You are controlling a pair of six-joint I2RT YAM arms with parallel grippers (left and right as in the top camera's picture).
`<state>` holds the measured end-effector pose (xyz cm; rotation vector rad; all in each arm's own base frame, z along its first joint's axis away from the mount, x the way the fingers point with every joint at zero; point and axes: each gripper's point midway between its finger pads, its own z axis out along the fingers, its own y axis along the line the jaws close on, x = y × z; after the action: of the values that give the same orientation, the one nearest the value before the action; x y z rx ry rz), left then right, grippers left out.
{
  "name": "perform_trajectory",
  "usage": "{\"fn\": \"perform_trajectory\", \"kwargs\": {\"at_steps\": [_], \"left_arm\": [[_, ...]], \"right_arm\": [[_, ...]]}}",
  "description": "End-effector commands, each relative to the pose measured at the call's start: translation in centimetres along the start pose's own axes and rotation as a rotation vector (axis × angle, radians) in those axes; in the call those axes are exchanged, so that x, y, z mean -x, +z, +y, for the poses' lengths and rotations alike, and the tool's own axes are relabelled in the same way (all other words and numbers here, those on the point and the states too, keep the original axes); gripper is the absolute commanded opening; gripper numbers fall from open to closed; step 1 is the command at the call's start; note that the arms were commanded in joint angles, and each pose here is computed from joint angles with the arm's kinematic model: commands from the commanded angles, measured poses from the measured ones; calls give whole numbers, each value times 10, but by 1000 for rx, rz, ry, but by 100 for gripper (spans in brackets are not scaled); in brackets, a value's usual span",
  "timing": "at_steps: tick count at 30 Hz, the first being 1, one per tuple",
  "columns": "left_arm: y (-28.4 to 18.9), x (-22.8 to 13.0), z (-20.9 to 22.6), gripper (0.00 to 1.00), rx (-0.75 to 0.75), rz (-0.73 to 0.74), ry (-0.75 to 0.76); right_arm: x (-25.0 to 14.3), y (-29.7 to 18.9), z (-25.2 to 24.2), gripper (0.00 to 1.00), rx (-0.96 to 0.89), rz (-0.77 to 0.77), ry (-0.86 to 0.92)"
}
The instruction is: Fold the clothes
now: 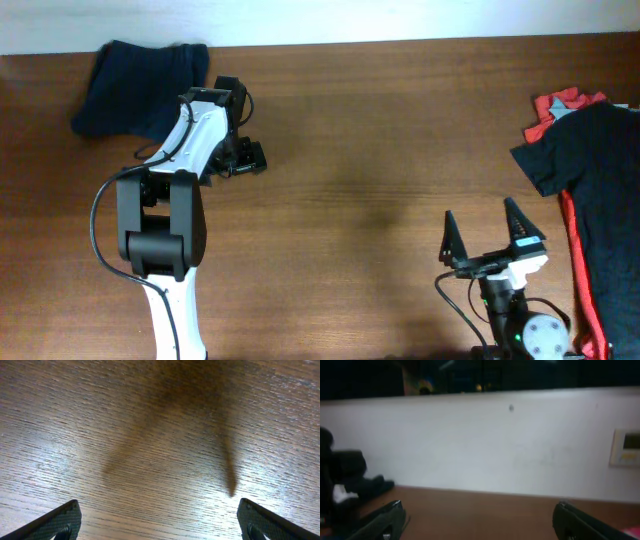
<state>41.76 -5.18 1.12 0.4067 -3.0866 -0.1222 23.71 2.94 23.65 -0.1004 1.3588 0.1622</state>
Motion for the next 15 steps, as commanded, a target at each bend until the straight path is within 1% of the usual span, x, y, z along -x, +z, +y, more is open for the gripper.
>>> {"fn": "perform_trajectory", "kwargs": {"at_steps": [1,5,11,15], "left_arm": [[1,-1,2,99,9,1,-8],[1,-1,2,99,8,1,-8],[1,-1,2,99,9,1,-7],[1,-1,2,99,9,1,-7]], "right_arm": [[-26,-1,-9,99,-39,63,10],[-47,-4,-17,99,-75,149,20],[-74,-10,-15,98,-69,259,40],[-77,-10,-15,99,-69,272,43]]}}
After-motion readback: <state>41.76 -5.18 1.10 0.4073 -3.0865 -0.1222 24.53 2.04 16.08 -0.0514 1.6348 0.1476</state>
